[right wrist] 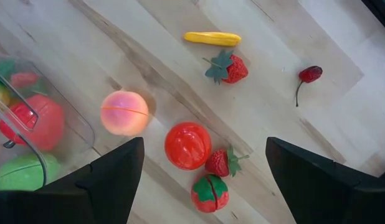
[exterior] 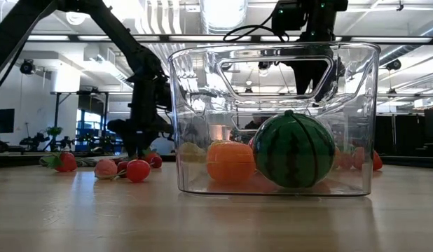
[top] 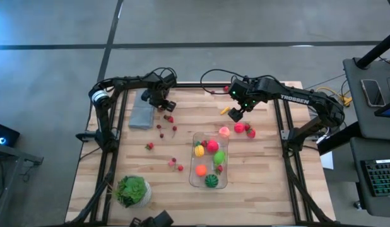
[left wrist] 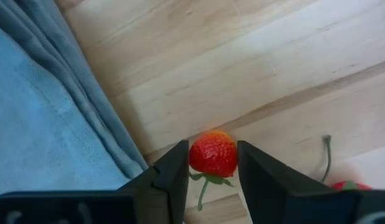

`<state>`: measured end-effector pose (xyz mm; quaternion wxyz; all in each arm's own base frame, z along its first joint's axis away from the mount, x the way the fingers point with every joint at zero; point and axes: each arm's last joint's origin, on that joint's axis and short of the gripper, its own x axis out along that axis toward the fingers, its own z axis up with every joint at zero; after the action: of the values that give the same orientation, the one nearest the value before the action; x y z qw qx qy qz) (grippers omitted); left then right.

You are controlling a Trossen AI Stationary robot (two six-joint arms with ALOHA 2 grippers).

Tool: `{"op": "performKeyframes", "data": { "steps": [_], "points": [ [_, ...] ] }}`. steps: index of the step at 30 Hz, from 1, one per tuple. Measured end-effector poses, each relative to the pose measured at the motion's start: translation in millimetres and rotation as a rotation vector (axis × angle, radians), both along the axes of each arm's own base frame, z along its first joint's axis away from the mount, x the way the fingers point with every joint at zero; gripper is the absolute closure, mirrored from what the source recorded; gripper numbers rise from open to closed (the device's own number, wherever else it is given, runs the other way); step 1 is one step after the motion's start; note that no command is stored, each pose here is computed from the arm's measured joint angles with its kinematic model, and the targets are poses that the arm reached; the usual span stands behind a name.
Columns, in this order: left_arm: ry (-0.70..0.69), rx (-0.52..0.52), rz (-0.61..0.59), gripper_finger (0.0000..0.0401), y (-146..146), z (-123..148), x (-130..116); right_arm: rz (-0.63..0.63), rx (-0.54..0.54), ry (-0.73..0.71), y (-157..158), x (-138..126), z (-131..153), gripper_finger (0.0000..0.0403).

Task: Pick and placing Produce into tupperware
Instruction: Put the strawberry into the transparent bin

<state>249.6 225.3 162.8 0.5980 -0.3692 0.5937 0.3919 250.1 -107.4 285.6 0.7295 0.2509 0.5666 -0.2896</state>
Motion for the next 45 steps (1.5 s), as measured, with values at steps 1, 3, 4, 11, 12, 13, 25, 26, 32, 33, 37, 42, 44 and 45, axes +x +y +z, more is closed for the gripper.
{"op": "performKeyframes", "data": {
  "steps": [1, 3, 4, 11, 12, 13, 25, 26, 32, 33, 37, 42, 44, 45],
  "points": [
    [0.004, -0.004, 0.0, 0.0292, -0.7, 0.0, -0.5, 0.0, 0.0, 0.001, 0.0, 0.0, -0.1, 0.0076],
    [0.009, -0.009, 0.001, 0.0293, -2.8, 0.6, 0.0, 0.0, 0.001, 0.001, 0.0, -0.1, -0.1, 0.0076],
    [0.009, -0.011, -0.002, 0.0293, -4.0, 2.0, 0.4, 0.0, 0.002, 0.002, 0.1, -0.1, -0.1, 0.0076],
    [-0.105, -0.005, -0.032, 0.0294, -22.3, 31.1, 11.7, 0.0, 0.005, 0.003, 0.2, -0.3, -0.2, 0.0076],
    [-0.137, 0.005, -0.049, 0.0294, -28.1, 39.1, 14.7, 0.0, 0.006, 0.004, 0.3, -0.4, -0.2, 0.0076],
    [-0.172, 0.015, -0.069, 0.0294, -35.7, 47.6, 18.3, -0.004, 0.008, 0.003, 0.3, -0.3, -0.2, 0.0076],
    [-0.79, 0.211, -0.665, 0.0294, -171.3, 136.7, 71.5, -0.103, 0.029, -0.012, 0.4, -0.3, -0.2, 0.0076],
    [-0.821, 0.216, -0.693, 0.0294, -179.9, 138.8, 74.9, -0.116, 0.031, -0.014, 0.3, -0.3, -0.2, 0.0076],
    [-0.887, 0.187, -0.788, 0.0294, -211.5, 124.8, 98.8, -0.136, 0.035, -0.019, 0.3, -0.1, -0.1, 0.0076],
    [-0.884, 0.167, -0.78, 0.0294, -213.3, 120.5, 101.6, -0.136, 0.034, -0.02, 0.3, 0.0, -0.1, 0.0076],
    [-0.911, 0.113, -0.708, 0.0294, -222.7, 108.7, 112.5, -0.134, 0.034, -0.023, 0.9, 0.5, 0.0, 0.0076],
    [-0.962, 0.073, -0.664, 0.0255, -235.6, 109.8, 114.4, -0.15, 0.041, -0.041, 6.1, 3.3, 4.6, 0.0076],
    [-0.947, 0.06, -0.628, 0.0225, -234.2, 107.0, 113.4, -0.142, 0.037, -0.056, 8.4, 4.8, 9.1, 0.0076],
    [-0.945, 0.056, -0.612, 0.0208, -233.6, 106.2, 113.3, -0.136, 0.034, -0.064, 9.7, 5.9, 11.6, 0.0076]
  ]
}}
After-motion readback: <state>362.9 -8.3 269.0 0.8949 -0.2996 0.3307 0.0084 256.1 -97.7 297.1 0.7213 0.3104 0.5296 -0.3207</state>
